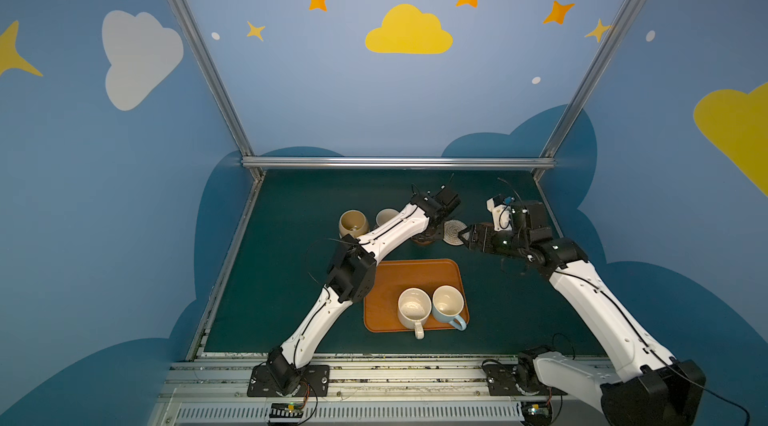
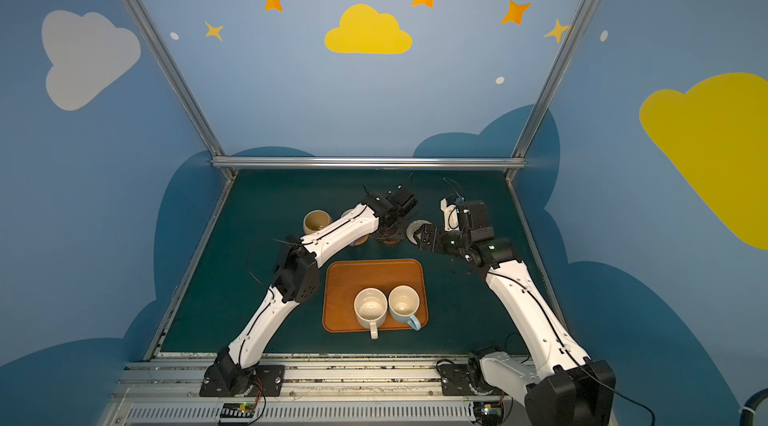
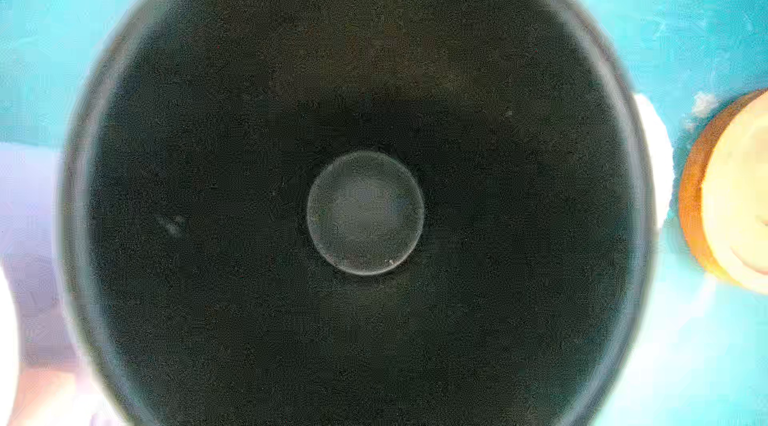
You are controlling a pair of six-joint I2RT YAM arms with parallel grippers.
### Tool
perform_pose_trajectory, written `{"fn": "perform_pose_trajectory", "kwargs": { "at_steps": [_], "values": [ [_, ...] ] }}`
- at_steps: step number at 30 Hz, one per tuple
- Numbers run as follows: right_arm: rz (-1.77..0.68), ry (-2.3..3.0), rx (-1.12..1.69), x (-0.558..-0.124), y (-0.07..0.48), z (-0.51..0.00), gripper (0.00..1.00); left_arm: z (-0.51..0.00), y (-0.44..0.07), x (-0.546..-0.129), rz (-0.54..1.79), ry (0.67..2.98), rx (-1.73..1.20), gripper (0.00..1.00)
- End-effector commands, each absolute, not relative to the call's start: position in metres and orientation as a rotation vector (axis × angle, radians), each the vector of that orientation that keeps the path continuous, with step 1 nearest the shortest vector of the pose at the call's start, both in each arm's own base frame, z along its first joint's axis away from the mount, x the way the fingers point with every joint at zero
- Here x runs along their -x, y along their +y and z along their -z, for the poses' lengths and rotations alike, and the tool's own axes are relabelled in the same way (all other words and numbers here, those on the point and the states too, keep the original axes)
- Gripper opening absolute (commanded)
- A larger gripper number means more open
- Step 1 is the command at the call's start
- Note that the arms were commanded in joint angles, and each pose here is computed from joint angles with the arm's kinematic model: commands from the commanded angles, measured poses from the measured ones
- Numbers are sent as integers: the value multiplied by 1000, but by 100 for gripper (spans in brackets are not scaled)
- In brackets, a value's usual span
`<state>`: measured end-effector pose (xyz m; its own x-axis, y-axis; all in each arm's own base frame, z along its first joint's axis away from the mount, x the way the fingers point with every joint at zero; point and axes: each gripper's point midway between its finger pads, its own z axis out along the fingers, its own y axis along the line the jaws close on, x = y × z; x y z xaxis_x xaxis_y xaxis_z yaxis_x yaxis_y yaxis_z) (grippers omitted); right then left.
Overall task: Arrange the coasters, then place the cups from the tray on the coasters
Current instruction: 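Lower the black mug onto the wooden coaster beside the lavender mug, then open the left gripper and withdraw while the right gripper moves to the speckled mug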
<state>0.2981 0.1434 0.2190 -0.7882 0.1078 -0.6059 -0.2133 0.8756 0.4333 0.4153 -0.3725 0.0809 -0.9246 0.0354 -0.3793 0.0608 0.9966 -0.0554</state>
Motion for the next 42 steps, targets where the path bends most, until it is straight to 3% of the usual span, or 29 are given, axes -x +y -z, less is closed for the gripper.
{"fn": "perform_pose_trajectory", "kwargs": {
  "at_steps": [1, 13, 17, 25, 29, 32, 36, 41, 42],
  "values": [
    [-633, 2381, 78, -296, 140, -221, 96, -80, -370, -414, 106, 2764, -60, 12],
    [-631, 2379, 75, -294, 138, -221, 96, -80, -365, -411, 89, 2762, -50, 21],
    [-642, 2380, 75, -294, 140, -221, 96, -81, -366, -411, 95, 2762, -57, 33],
    [-656, 2391, 88, -291, 142, -219, 96, -98, -364, -410, 112, 2742, -45, 46],
    [-687, 2414, 167, -283, 149, -217, 96, -118, -367, -407, 173, 2718, -39, 59],
    [-708, 2451, 253, -270, 155, -216, 96, -137, -368, -404, 235, 2687, -29, 61],
    [-722, 2505, 272, -252, 159, -211, 96, -165, -369, -399, 328, 2647, -26, 75],
    [-746, 2495, 377, -223, 172, -211, 96, -200, -369, -391, 455, 2590, -37, 99],
    [-739, 2501, 398, -218, 174, -210, 96, -207, -367, -389, 472, 2576, -33, 99]
  ]
}}
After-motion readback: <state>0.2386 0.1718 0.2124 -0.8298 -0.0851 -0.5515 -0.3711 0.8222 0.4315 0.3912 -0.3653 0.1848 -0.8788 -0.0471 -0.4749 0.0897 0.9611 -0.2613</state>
